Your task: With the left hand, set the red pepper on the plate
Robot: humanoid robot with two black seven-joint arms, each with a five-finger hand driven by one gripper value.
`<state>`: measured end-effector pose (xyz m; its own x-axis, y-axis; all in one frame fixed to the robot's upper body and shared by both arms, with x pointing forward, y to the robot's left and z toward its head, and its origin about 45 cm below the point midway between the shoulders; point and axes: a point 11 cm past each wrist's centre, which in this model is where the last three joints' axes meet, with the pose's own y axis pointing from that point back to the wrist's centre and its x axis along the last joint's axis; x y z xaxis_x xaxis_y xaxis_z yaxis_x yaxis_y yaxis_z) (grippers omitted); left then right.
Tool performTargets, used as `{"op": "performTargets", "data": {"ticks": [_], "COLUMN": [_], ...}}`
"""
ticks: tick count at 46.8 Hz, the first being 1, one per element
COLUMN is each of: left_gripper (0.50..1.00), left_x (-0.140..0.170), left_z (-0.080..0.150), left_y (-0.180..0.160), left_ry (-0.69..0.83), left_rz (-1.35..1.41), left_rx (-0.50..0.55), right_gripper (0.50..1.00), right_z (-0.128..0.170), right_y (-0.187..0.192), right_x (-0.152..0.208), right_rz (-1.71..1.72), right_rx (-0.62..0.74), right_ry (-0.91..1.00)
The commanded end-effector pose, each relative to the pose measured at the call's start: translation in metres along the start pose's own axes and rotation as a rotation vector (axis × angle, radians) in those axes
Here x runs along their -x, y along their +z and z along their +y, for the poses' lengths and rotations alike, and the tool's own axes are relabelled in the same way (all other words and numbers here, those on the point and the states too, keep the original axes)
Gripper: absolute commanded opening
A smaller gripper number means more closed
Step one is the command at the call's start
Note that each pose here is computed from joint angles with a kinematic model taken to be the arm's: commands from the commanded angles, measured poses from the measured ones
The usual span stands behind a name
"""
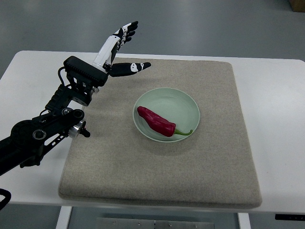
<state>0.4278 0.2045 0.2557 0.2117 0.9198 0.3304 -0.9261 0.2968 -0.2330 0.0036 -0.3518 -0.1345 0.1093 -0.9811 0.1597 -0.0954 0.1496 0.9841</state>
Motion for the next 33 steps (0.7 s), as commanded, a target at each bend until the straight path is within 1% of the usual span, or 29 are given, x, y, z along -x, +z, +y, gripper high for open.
{"op": "performTargets", "data": {"ticks": [1,15,18,23,33], "left_gripper": [0.962,0.966,0.992,0.992,0.994], "left_x": [-0.019,-0.050,-0.055,-0.061,-0.065], "left_z": [-0.001,0.005,0.008,0.012,0.016], "left_y": [-0.009,-0.041,-0.049,-0.060,-0.070], "left_ry": [0.079,0.274,0.310,0.366,0.418], "left_rz": [0.063,0.300,0.339,0.408,0.477], "left_rx": [-0.043,-0.195,-0.224,-0.271,-0.309], "right_gripper": [0.928,0.928,0.928,0.928,0.928], "right_z": [0.000,0.000,0.000,0.000,0.000], "right_y": [0.000,0.000,0.000,0.000,0.000], "right_x": [0.000,0.000,0.000,0.000,0.000], "right_rz": [0.000,0.000,-0.002,0.000,0.000], "right_rx": [0.000,0.000,0.000,0.000,0.000], "right_ry": [-0.001,-0.001,0.001,0.001,-0.001]}}
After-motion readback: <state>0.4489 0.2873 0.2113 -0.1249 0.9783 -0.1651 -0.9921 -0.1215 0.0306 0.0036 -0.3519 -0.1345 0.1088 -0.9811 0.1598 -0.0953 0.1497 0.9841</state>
